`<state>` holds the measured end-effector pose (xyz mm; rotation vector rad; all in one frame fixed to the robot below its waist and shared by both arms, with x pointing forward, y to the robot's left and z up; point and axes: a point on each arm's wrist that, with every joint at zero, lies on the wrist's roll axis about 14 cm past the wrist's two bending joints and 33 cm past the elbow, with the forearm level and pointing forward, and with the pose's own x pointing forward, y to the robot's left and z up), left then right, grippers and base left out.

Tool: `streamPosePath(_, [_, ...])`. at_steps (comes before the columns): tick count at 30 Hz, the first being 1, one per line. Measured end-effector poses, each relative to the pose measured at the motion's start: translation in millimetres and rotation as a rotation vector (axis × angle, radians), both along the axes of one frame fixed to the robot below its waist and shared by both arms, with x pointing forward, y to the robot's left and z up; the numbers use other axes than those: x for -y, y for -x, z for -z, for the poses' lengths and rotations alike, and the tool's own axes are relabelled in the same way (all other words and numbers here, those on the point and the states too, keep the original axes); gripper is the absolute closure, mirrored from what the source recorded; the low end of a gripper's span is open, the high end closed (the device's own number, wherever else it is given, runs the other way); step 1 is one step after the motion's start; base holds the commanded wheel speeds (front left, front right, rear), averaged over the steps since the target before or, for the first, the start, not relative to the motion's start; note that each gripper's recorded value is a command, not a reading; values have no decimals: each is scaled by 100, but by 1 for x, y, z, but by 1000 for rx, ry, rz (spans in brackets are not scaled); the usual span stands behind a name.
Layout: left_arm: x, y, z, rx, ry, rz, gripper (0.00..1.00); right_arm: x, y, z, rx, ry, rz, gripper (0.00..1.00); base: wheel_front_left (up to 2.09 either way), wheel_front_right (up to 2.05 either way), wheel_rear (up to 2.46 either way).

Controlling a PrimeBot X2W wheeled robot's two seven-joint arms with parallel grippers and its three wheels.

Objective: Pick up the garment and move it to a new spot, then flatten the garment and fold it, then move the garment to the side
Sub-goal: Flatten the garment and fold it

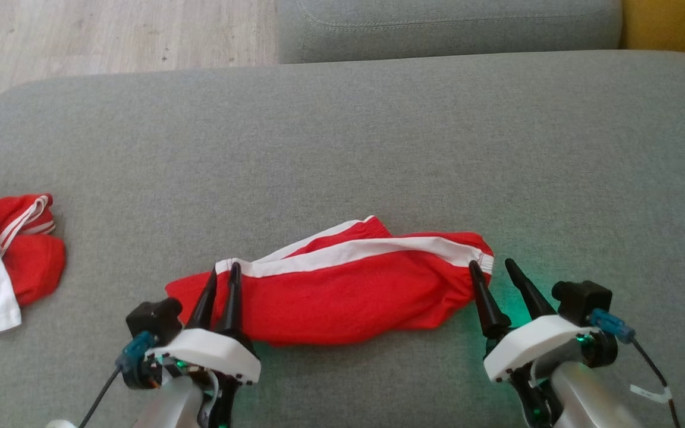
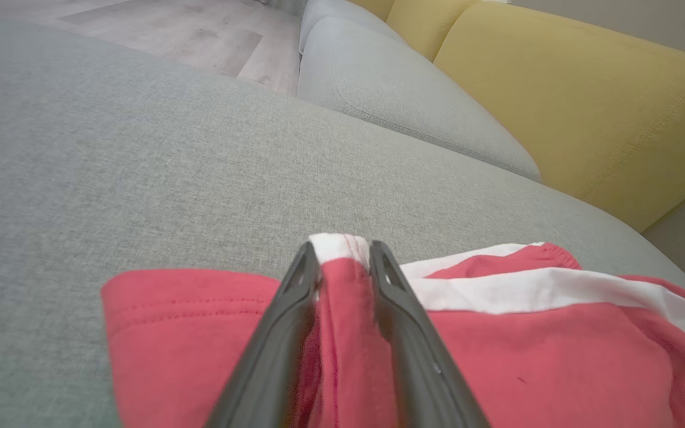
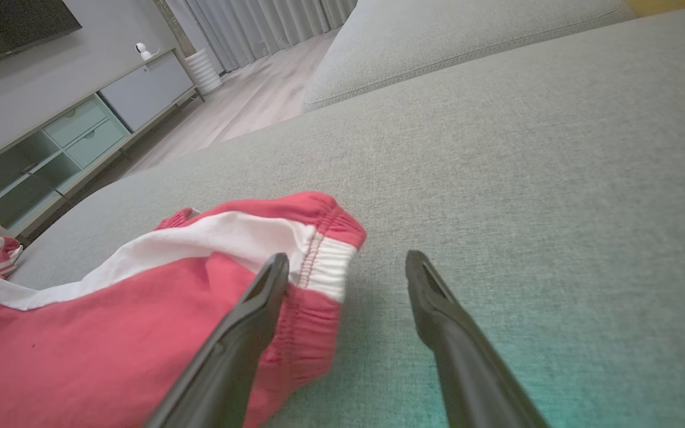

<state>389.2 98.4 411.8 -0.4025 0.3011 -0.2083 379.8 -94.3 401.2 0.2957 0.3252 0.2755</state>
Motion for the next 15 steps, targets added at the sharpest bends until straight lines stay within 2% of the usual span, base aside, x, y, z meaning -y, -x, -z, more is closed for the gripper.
streamPosePath(2, [-1,-1,-1,4,-1,-2,60,-1,0,0,1,0,1,0,0,0,0])
streamPosePath(3, [-1,-2,-4,15,-6,0,67,-2,-1,-1,2,-10,9,0,0,0,0])
streamPosePath(4, [0,-2,-4,19,-12,4,91,-1,0,-1,2,-10,11,0,0,0,0])
streamPosePath(5, [0,-3,-8,35,-22,8,100,1,1,0,-3,-13,20,0,0,0,0])
streamPosePath(9, [-1,-7,-20,77,-34,12,100,2,2,-1,2,-19,30,0,0,0,0])
streamPosePath(15, [6,-18,-74,261,-35,30,100,4,-2,-10,28,-32,44,0,0,0,0])
